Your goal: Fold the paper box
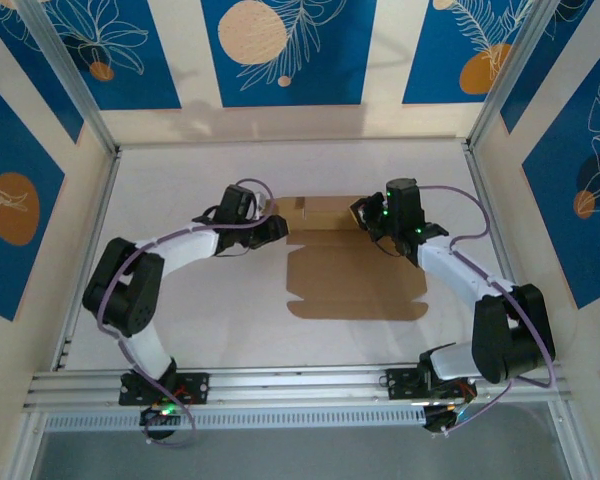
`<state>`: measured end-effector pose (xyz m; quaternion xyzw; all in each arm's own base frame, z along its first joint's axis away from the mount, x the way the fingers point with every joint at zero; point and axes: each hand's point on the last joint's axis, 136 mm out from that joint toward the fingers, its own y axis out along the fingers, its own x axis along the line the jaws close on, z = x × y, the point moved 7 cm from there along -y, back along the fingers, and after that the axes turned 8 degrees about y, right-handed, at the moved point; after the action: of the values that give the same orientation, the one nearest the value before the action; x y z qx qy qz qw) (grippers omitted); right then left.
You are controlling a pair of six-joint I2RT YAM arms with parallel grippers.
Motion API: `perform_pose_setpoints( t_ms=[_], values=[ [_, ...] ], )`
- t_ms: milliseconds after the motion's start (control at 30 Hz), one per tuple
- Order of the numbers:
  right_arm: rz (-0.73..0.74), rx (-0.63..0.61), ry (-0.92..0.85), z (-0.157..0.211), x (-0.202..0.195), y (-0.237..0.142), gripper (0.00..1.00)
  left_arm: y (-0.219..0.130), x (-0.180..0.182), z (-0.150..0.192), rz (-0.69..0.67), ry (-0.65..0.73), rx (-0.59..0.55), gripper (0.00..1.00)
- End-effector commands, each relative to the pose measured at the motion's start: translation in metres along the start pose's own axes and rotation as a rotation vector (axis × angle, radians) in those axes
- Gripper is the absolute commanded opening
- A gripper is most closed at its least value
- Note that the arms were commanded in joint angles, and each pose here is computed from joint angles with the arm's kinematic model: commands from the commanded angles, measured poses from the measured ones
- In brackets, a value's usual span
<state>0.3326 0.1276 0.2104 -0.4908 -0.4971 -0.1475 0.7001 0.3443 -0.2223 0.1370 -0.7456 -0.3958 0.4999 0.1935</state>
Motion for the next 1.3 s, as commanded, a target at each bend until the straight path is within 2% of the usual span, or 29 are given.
perform_pose_setpoints(
  t_ms=[0, 200, 433, 733, 967, 1067, 1267],
  values=[
    [0.117, 0.005, 0.018, -0.006, -0.014, 0.007, 0.04, 0.014, -0.006, -0.008, -0.024, 0.022, -0.006, 0.55],
    [0.154, 0.017, 0.091, -0.022, -0.004, 0.025, 0.04, 0.026, -0.005, -0.016, -0.039, 0.016, -0.014, 0.58],
    [0.182, 0.043, 0.146, -0.032, 0.008, 0.041, 0.04, 0.042, -0.005, -0.019, -0.018, -0.018, 0.028, 0.6],
    [0.159, 0.046, 0.126, -0.028, 0.013, 0.041, 0.04, 0.065, -0.001, 0.0, 0.045, -0.145, 0.074, 0.64],
    [0.141, 0.057, 0.121, -0.023, 0.015, 0.039, 0.04, 0.079, 0.011, 0.008, 0.01, -0.18, 0.089, 0.66],
    [0.133, 0.059, 0.116, -0.02, 0.016, 0.036, 0.04, 0.084, 0.011, 0.006, 0.023, -0.193, 0.088, 0.62],
    [0.104, 0.066, 0.086, -0.01, 0.019, 0.031, 0.04, 0.086, 0.004, 0.003, 0.007, -0.134, 0.096, 0.44]
  ],
)
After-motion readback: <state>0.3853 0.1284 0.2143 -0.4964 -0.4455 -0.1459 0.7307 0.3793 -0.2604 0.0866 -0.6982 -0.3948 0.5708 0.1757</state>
